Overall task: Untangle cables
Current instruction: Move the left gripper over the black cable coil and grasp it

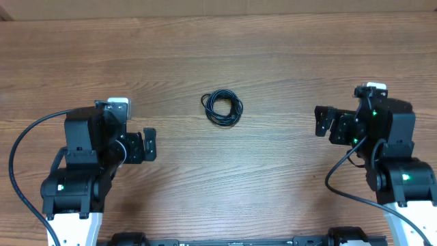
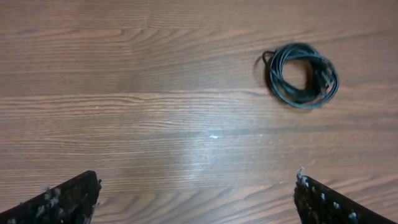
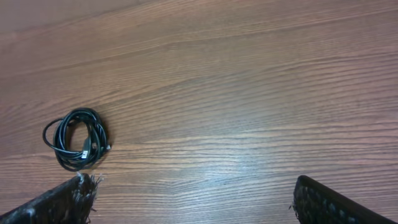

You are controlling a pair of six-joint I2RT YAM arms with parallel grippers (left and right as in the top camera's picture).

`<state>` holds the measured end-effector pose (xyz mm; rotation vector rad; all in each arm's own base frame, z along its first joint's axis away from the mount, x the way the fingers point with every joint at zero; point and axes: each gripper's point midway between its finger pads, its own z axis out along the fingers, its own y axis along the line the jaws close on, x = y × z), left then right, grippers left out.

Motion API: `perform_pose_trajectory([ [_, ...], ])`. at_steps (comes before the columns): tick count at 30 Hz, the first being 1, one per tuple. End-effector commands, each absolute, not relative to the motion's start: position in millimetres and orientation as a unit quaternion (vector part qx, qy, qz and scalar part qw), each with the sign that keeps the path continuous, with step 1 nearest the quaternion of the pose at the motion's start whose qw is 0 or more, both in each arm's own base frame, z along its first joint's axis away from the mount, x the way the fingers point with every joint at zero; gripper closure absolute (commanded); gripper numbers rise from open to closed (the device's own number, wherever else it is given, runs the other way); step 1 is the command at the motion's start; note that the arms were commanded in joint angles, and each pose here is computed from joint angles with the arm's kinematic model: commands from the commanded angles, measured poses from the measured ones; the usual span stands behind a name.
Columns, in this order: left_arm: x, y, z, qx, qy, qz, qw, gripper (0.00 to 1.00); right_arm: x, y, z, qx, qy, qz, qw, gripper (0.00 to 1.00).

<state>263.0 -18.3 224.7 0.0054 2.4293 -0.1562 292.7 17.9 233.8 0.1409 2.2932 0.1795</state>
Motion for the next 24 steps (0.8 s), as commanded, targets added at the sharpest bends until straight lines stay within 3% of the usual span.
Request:
perform_pose_trajectory([
  [1, 274.1, -28.2, 244.3, -0.022, 0.921, -0.104, 0.375, 0.00, 295.2, 21.4, 245.3, 0.054, 0.905, 0.079, 0.415, 0.00],
  [7, 310.9, -41.5, 294.1, -0.006, 0.873, -0.148, 0.464, 0.00, 295.2, 21.3, 245.4, 0.054, 0.905, 0.079, 0.415, 0.00],
  [14, 354.6, -52.1, 321.4, 0.006, 0.890, -0.148, 0.432, 0.00, 295.3, 21.2, 245.3, 0.054, 0.905, 0.079, 0.415, 0.00],
  [24, 400.7, -112.7, 255.0, 0.097, 0.940, -0.083, 0.315, 0.00, 295.1, 21.3, 245.2, 0.054, 0.905, 0.079, 0.415, 0.00],
])
